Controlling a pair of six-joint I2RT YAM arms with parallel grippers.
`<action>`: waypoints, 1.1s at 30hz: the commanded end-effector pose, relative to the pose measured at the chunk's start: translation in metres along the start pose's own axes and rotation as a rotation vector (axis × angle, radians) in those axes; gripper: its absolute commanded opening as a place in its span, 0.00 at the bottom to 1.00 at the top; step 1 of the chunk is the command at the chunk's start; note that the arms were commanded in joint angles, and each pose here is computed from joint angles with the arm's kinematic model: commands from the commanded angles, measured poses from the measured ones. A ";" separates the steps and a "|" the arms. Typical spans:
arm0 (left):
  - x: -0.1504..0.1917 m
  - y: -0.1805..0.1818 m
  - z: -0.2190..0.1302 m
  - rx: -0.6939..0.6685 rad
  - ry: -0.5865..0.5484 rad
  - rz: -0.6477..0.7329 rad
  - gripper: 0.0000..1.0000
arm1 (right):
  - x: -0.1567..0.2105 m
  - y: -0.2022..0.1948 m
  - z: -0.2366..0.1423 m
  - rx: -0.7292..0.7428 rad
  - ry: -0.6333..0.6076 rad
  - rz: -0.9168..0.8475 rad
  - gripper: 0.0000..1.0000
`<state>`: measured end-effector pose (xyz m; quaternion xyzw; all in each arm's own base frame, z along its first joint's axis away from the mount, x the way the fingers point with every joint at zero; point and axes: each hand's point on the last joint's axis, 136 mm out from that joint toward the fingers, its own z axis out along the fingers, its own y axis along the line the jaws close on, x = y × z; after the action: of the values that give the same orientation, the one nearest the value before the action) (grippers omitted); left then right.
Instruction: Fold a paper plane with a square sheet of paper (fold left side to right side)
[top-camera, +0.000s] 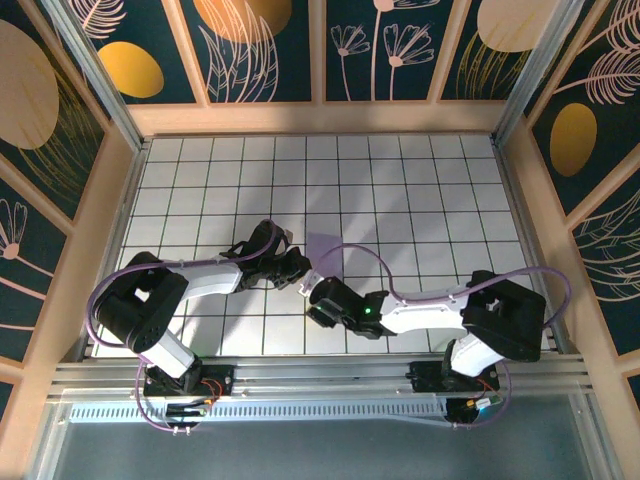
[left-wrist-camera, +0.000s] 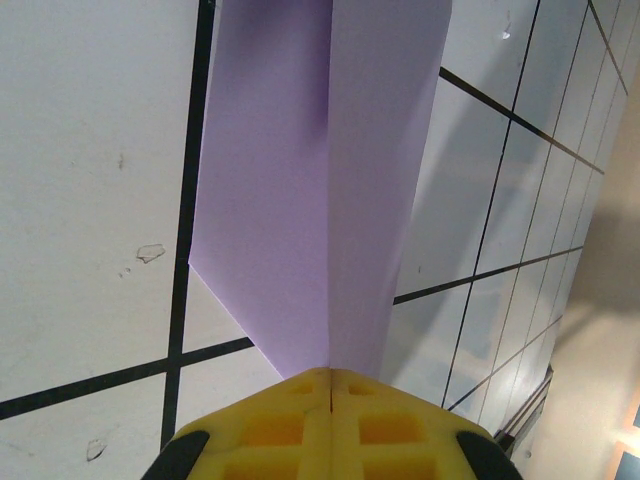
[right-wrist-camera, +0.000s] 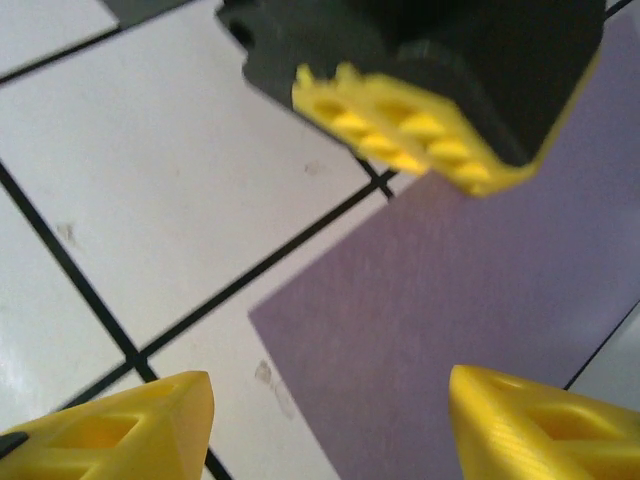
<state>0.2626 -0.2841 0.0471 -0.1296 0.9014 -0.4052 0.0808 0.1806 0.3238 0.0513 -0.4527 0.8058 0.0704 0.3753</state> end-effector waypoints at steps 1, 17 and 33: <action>0.002 -0.003 -0.002 -0.004 0.002 -0.056 0.00 | -0.028 -0.005 0.002 0.049 -0.075 -0.012 0.59; 0.003 0.001 -0.005 -0.026 -0.007 -0.040 0.05 | -0.010 0.001 0.005 0.001 -0.015 0.016 0.00; -0.056 -0.015 -0.078 -0.088 -0.206 0.130 0.62 | -0.009 0.001 -0.001 -0.209 0.004 0.203 0.00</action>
<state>0.2956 -0.2314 0.1064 -0.1284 0.9018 -0.3703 0.1822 0.1896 0.3291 0.0537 -0.4180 0.8307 0.1483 0.3366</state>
